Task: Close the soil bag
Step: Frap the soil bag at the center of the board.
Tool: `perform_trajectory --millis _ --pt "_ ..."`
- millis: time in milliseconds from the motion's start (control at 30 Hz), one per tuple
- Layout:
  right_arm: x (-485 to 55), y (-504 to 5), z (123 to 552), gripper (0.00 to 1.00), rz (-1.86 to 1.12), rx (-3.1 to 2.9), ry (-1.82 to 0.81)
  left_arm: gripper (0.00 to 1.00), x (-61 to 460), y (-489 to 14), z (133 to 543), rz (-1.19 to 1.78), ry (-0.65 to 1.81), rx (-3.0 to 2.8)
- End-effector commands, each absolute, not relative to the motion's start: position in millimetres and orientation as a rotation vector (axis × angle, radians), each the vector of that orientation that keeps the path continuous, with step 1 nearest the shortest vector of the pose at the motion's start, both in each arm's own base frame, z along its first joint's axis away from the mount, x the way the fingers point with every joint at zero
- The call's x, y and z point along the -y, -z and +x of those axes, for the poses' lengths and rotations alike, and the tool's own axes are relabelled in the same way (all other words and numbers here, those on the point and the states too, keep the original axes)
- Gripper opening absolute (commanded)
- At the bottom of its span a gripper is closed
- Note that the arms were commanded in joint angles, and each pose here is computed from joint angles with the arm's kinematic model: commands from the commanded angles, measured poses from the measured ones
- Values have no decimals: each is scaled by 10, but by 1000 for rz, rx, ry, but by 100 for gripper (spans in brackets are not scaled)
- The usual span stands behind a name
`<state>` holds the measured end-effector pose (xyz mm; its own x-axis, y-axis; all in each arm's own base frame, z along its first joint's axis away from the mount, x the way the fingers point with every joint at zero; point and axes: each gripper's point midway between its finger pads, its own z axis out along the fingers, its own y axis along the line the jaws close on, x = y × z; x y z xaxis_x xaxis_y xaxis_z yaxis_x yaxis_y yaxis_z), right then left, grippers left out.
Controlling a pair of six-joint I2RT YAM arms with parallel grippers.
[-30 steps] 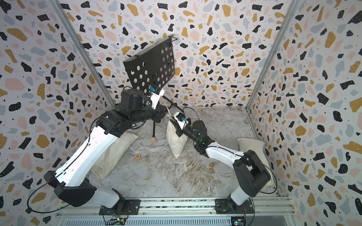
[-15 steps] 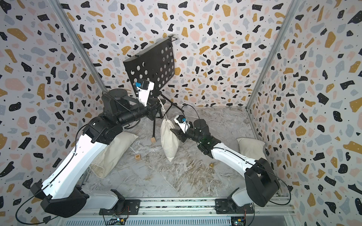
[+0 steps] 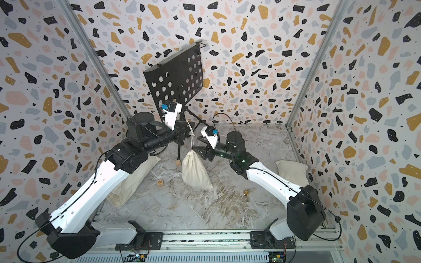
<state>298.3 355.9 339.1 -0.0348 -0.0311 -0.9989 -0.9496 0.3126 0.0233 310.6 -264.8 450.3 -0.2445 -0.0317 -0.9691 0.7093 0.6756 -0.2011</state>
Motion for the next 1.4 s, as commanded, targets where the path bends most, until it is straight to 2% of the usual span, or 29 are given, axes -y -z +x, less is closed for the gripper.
perform_trajectory --millis 0,500,733,767,867,967,1067,1167,1367 --pt "-3500 -3577 2859 64 -990 -1355 -986 0 2514 -5010 2995 493 786 -1498" --pt "-3575 -3800 2665 67 -1009 -1346 -1078 0 2518 -5022 2938 495 818 -1485" --pt "-3742 -3670 2759 30 -1007 -1417 -1079 0 2505 -5063 2917 486 829 -1470" --pt "-3759 -3626 2772 22 -1007 -1433 -1079 0 2503 -5087 2912 485 830 -1465" --pt "-3764 -3421 2849 9 -998 -1524 -1051 0 2464 -5185 2879 473 829 -1435" --pt "-3724 -3046 2996 4 -964 -1651 -972 0 2409 -5422 2802 466 833 -1374" --pt "-3633 -2501 3203 4 -922 -1829 -841 0 2388 -5733 2693 481 854 -1303" --pt "-3472 -2043 3409 7 -865 -1969 -711 0 2376 -6049 2598 506 860 -1239" --pt "-3205 -1525 3628 12 -820 -2114 -554 0 2318 -6585 2421 527 873 -1127"
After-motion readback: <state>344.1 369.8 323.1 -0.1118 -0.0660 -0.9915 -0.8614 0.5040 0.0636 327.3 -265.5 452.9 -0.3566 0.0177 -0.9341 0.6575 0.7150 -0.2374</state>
